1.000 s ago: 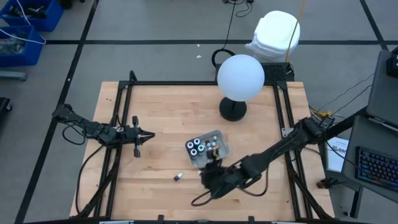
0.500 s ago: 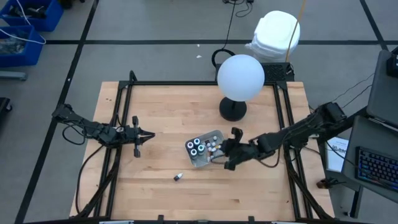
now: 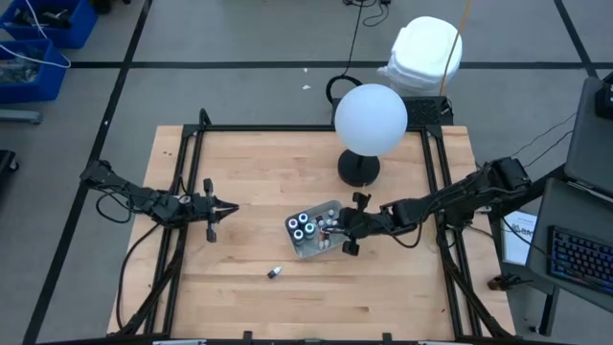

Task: Pick & Place food coloring
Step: Put the small blue food coloring bottle into the gray bin, then put the small violet food coloring bottle into the gray bin

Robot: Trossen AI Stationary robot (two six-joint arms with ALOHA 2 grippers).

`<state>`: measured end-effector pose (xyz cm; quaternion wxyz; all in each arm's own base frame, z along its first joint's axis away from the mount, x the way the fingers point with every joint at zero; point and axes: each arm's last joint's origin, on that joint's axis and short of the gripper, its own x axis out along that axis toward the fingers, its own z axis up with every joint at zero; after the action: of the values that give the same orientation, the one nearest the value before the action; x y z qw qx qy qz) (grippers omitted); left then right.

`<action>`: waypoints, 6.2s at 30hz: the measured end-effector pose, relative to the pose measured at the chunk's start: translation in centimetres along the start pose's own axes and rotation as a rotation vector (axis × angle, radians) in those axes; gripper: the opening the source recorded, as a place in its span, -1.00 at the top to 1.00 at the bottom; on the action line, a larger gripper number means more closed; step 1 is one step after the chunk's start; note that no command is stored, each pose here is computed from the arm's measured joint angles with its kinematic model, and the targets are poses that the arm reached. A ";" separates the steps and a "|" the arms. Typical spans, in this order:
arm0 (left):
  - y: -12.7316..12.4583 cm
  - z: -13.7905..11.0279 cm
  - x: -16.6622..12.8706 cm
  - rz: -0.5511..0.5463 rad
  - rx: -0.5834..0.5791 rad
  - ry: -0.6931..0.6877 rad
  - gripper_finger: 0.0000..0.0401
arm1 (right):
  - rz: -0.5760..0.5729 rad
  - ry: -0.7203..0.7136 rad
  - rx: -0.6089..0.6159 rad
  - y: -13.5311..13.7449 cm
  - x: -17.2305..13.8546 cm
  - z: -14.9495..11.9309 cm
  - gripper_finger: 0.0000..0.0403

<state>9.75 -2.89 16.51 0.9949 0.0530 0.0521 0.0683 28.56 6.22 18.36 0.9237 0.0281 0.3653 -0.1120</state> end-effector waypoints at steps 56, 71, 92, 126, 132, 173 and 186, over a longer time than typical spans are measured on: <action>0.0 0.0 0.0 0.001 -0.001 0.000 0.82 | 0.031 0.071 -0.061 0.5 1.6 -1.1 0.57; 0.2 0.0 0.0 0.066 -0.004 0.001 0.82 | 0.054 0.008 -0.138 0.3 0.3 0.0 0.54; 0.2 0.2 0.1 0.097 0.141 -0.005 0.82 | 0.221 -0.522 -0.312 -3.7 -14.7 -0.5 0.98; -1.3 2.9 1.4 -0.028 -0.146 0.065 0.82 | 0.274 -0.834 -0.241 -7.5 -13.3 -11.1 0.99; -5.0 4.1 5.4 -0.006 -0.160 0.399 0.82 | 0.263 -0.873 -0.253 -7.5 -13.5 -10.9 1.00; -16.8 1.4 19.4 0.131 -0.312 1.297 -0.67 | 0.266 -0.873 -0.245 -7.5 -13.6 -10.8 1.00; -16.7 1.2 19.4 0.098 -0.267 1.312 0.10 | 0.267 -0.868 -0.246 -7.5 -13.5 -10.9 1.00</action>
<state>31.22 -16.75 13.98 0.7507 -0.1209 0.6348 0.1375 10.01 2.87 19.85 0.9939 -0.0844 -0.0509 0.0505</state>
